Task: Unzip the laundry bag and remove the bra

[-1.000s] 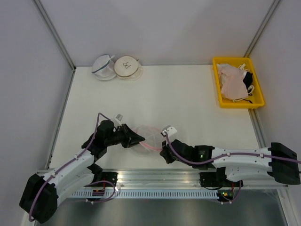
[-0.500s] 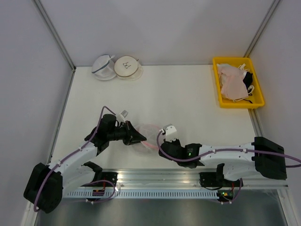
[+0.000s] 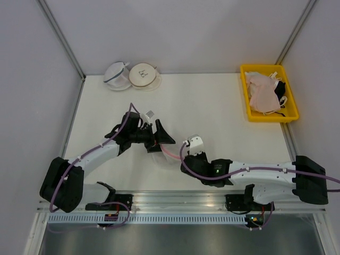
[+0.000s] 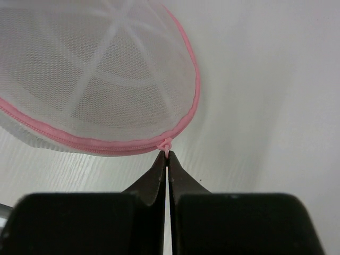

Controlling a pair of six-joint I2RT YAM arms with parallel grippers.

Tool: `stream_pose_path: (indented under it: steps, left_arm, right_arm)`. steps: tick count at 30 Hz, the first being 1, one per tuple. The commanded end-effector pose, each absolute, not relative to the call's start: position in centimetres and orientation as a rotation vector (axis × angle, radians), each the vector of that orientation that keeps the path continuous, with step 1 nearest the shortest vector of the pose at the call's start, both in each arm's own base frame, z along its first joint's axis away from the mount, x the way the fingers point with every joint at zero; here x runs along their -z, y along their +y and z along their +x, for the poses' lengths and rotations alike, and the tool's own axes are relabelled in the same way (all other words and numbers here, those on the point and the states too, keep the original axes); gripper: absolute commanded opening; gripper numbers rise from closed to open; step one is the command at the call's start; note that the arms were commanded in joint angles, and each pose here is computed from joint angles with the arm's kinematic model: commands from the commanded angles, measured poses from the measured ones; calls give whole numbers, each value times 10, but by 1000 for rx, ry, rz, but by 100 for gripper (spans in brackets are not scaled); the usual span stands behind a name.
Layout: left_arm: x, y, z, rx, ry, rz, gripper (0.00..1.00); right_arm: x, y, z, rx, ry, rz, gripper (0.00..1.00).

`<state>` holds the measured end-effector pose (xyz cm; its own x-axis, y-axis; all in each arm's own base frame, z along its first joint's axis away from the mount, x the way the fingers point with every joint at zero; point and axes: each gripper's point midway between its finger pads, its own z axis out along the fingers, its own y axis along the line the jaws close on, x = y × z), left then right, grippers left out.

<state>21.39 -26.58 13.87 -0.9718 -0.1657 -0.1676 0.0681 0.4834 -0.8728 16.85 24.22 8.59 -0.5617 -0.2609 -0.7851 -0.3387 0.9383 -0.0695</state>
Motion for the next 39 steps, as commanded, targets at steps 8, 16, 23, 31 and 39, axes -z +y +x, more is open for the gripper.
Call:
stream_pose_path:
  steps: [8, 16, 23, 31, 39]
  left_arm:
    - [-139, -196, 202, 1008, 2472, -302, 99]
    - [-150, -200, 138, 1355, 2415, -420, 99]
    - [-147, -214, 128, 1578, 2378, -482, 99]
    - [-165, -224, 147, 1627, 2310, -472, 99]
    - [-152, -233, 160, 1529, 2358, -432, 88]
  right_arm:
    - [-107, 247, 168, -207, 2161, -401, 1]
    - [-108, 296, 139, -526, 2177, -594, 0]
    - [-115, 351, 107, -846, 2133, -786, 0]
    - [-110, 372, 90, -925, 2132, -891, 0]
    - [-124, 375, 93, -947, 2089, -872, 0]
